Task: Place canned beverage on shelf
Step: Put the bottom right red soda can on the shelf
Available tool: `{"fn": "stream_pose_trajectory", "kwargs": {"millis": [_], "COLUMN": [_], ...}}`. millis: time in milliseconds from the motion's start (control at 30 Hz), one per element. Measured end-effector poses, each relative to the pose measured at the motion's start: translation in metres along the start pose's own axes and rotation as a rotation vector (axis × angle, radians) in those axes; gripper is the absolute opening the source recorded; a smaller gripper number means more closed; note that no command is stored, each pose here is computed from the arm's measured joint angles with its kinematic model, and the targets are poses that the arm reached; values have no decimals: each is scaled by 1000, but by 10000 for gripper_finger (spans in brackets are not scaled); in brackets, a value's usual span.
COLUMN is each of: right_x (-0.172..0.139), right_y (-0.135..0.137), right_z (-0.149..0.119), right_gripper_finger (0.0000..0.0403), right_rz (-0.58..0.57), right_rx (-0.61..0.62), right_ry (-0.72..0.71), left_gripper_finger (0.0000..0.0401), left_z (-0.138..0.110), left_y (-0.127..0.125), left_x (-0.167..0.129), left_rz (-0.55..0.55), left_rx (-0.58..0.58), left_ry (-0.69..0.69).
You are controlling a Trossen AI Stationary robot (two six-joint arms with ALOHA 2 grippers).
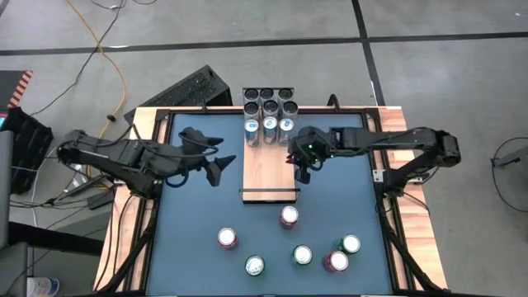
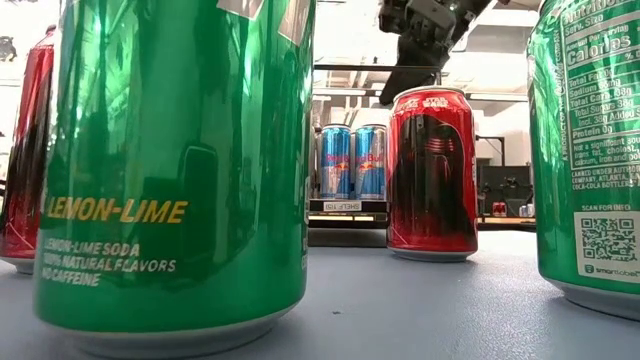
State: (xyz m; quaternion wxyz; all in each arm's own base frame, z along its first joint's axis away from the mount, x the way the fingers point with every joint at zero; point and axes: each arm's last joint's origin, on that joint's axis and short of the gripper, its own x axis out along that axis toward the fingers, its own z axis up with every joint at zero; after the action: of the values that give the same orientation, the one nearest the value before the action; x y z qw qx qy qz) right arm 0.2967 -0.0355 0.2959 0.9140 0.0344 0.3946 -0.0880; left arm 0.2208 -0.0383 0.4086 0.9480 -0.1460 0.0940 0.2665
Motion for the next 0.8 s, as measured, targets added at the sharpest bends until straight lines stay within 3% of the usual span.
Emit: {"fn": "stream_pose_trajectory", "kwargs": {"millis": [167,300,667,800], "right_x": [6,8,18,17], "right_y": [12,14,-3,-12], "right_z": [-6,-8,-13,-7], "right_gripper_finger": [6,4,0,0], "right_rz": [28,33,-89,-111], "right_rx": [-32,-61,-48,-68], "right_ry": [-8,-21,44,-10], "left_gripper_finger": [330,330,330,330], "left_z": [15,27,36,34], "left_y": [4,11,26,26], "left_x": [-15,-29,-47,-46], "left_rz": [-126,-201,-184,-178], "left_rx": [-69,-62,-77,-64], "left_ry": [-52,-108,-157,-143]}}
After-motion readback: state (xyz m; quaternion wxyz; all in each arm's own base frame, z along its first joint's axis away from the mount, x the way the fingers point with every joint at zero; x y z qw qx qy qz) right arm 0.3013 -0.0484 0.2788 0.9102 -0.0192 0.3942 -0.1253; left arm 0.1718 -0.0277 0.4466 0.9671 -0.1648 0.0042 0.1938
